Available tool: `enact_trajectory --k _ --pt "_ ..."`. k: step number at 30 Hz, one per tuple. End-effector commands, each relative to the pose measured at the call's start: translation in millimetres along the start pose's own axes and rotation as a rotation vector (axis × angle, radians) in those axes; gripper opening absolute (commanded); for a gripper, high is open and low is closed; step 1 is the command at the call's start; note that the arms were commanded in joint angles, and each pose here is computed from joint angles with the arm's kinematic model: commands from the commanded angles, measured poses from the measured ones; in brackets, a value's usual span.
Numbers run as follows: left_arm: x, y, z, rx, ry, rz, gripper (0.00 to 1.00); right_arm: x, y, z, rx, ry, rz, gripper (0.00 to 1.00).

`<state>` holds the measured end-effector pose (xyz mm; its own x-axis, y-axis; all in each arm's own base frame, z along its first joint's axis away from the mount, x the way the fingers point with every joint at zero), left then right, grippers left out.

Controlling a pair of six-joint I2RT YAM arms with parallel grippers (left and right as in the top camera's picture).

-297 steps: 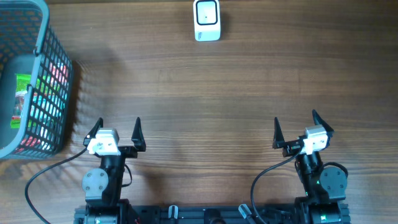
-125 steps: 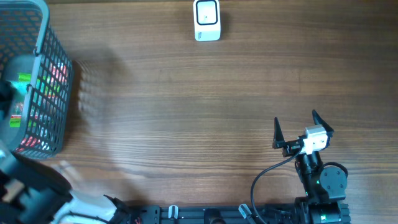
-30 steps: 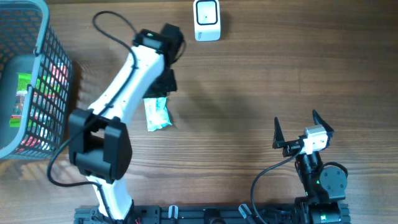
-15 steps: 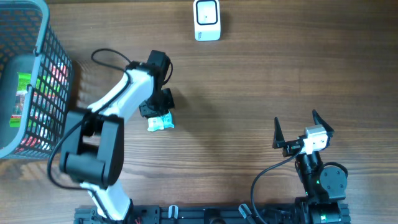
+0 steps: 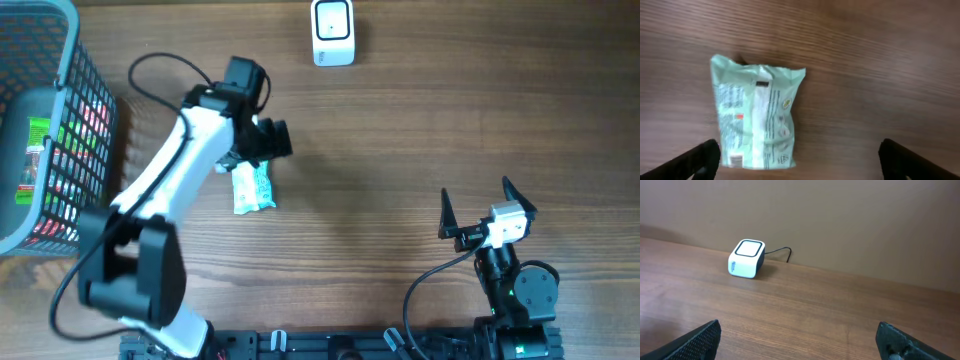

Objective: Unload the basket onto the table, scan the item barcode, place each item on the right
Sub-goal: 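Push and reposition the green pack rightward with the left gripper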

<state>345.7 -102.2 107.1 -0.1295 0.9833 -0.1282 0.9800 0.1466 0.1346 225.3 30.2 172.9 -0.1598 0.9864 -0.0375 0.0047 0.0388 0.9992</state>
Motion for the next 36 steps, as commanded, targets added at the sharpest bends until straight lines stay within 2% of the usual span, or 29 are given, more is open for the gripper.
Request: enact_trajectory --k 1,7,12,16,19,21,26,32,36 --pt "21.5 -2.9 -9.0 0.018 0.027 -0.004 1.0 -2.2 0.5 -0.1 -0.004 -0.013 -0.005 1.0" --pt "33.5 -23.8 23.6 0.064 0.043 0.048 1.0 -2.2 0.5 -0.1 -0.004 -0.013 -0.005 1.0" --pt "41.1 -35.9 64.6 0.016 0.026 0.047 0.99 -2.2 0.5 -0.1 -0.004 -0.013 -0.005 1.0" --pt "38.5 -44.5 81.9 0.0 -0.024 0.05 0.83 -2.2 0.5 -0.1 -0.004 -0.013 -0.005 1.0" --pt "22.8 -49.5 80.6 0.032 -0.128 0.051 0.8 -2.2 0.5 -0.1 -0.004 -0.013 -0.005 1.0" --pt "12.5 -50.6 79.5 0.037 -0.18 0.06 0.72 -2.2 0.5 -0.1 -0.004 -0.013 -0.005 1.0" --pt "-11.3 -51.7 80.2 0.015 -0.203 0.052 0.69 -2.2 0.5 -0.1 -0.004 -0.013 -0.006 1.0" --pt "-63.4 -52.6 77.9 -0.053 -0.283 0.059 0.69 -2.2 0.5 -0.1 -0.004 -0.013 -0.005 1.0" --pt "-99.8 -54.7 74.3 -0.124 -0.321 0.064 0.73 -2.2 0.5 -0.1 -0.004 -0.013 -0.005 1.0"
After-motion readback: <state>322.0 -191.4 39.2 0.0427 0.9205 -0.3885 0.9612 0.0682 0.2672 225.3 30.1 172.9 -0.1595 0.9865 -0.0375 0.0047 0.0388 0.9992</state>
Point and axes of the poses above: each gripper's point midway between its finger pads, its own z axis out along the fingers, its own x axis along the line the jaws close on, y = z × x, the point moved 2 cm from there along -z, back along the fingers, and after that the axes turned 5 degrees about z, right-handed, at the moved point
